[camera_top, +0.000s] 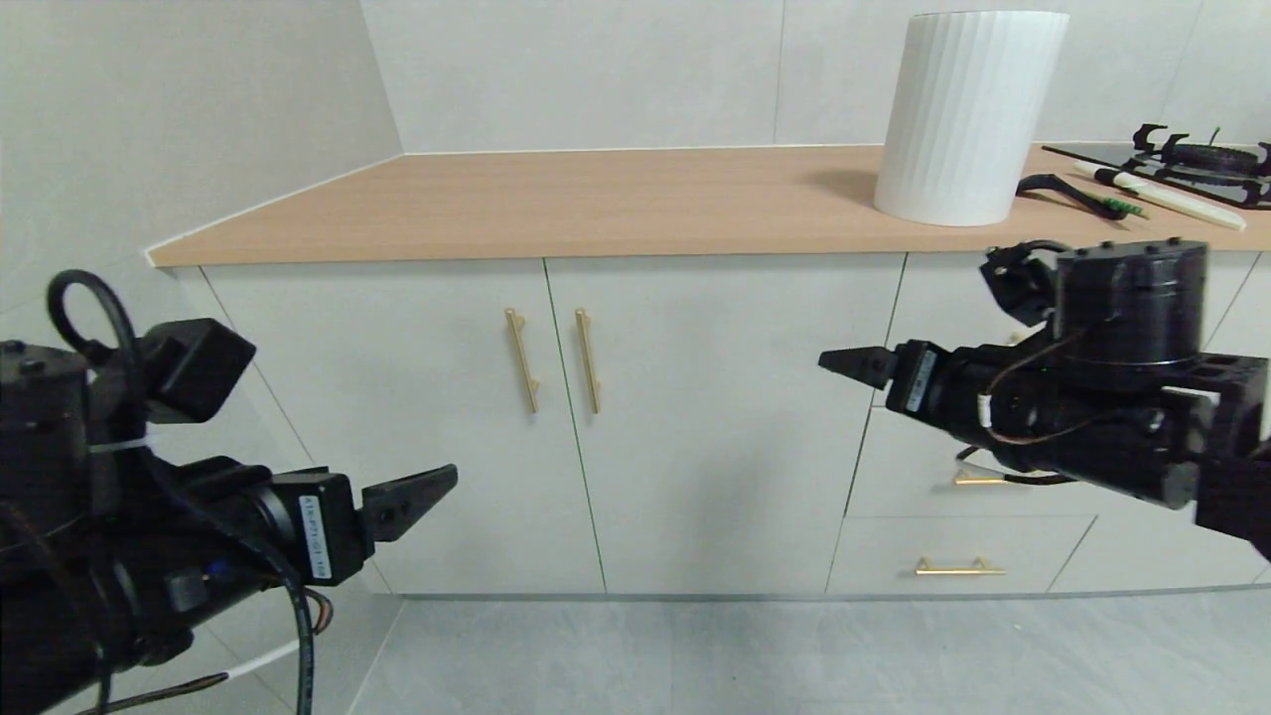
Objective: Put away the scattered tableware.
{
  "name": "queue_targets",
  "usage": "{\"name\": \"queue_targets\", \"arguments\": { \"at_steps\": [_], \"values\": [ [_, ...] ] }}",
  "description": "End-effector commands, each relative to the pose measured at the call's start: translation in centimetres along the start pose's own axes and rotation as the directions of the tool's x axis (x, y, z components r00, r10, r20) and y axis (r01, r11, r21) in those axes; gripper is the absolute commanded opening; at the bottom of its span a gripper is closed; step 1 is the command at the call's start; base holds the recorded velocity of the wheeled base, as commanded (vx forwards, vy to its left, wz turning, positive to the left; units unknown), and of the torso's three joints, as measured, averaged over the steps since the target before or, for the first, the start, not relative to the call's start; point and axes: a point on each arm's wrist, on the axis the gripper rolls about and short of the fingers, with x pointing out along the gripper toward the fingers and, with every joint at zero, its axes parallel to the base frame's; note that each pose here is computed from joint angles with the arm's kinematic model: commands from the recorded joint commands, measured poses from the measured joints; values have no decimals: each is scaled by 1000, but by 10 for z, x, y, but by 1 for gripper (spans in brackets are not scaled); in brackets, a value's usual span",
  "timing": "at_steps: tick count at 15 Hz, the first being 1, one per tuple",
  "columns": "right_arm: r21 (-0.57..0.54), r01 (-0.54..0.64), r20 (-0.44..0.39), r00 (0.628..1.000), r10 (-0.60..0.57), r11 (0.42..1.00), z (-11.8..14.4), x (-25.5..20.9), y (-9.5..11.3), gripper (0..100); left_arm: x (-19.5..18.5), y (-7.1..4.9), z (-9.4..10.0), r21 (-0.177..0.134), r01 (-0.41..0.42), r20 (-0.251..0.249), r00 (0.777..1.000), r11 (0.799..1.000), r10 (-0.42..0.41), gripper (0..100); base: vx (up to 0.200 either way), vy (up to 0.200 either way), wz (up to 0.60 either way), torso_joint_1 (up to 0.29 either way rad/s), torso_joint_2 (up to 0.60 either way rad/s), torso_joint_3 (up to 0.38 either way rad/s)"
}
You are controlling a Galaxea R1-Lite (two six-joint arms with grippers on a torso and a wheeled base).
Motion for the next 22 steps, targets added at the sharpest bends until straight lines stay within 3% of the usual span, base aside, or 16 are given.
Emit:
{"name": "queue_targets", "arguments": {
  "at_steps": [1, 2, 5, 6, 8, 11, 16, 20, 21, 22],
  "values": [
    [-51, 27, 155, 988, -19, 998, 16, -74, -6, 100, -30, 14, -5, -27, 1, 75, 997, 1000, 1, 100, 0, 0, 0, 0, 0, 0],
    [-93, 58, 210, 977, -38, 994, 15, -102, -11, 100, -44, 23, -13, -26, -8, 101, 995, 1000, 10, 100, 0, 0, 0, 0, 0, 0],
    [-183, 52, 356, 934, 17, 982, 8, -180, -23, 100, -84, 45, -31, 56, -76, 229, 971, 996, 61, 100, 0, 0, 0, 0, 0, 0],
    [-224, 90, 418, 908, 12, 970, 5, -203, -28, 100, -98, 50, -36, 68, -95, 278, 958, 993, 72, 100, 0, 0, 0, 0, 0, 0],
    [-269, 231, 546, 836, -49, 935, -3, -239, -43, 100, -121, 58, -45, 67, -128, 375, 922, 990, 94, 100, 0, 0, 0, 0, 0, 0],
    [-279, 372, 652, 750, -109, 885, -26, -285, -54, 100, -147, 65, -62, 73, -194, 470, 872, 978, 138, 100, 0, 0, 0, 0, 0, 0],
    [-255, 463, 686, 705, -179, 849, -72, -329, -64, 100, -179, 69, -92, 29, -290, 555, 801, 957, 226, 100, 0, 0, 0, 0, 0, 0],
    [-213, 548, 699, 663, -266, 809, -98, -331, -69, 100, -189, 68, -114, 11, -357, 568, 771, 934, 288, 100, 0, 0, 0, 0, 0, 0],
    [-200, 568, 714, 642, -278, 799, -103, -332, -69, 100, -191, 65, -115, -2, -381, 579, 753, 924, 312, 100, 0, 0, 0, 0, 0, 0],
    [-212, 558, 717, 647, -261, 802, -109, -332, -70, 100, -193, 64, -119, 2, -392, 594, 740, 920, 314, 100, 0, 0, 0, 0, 0, 0]
  ]
}}
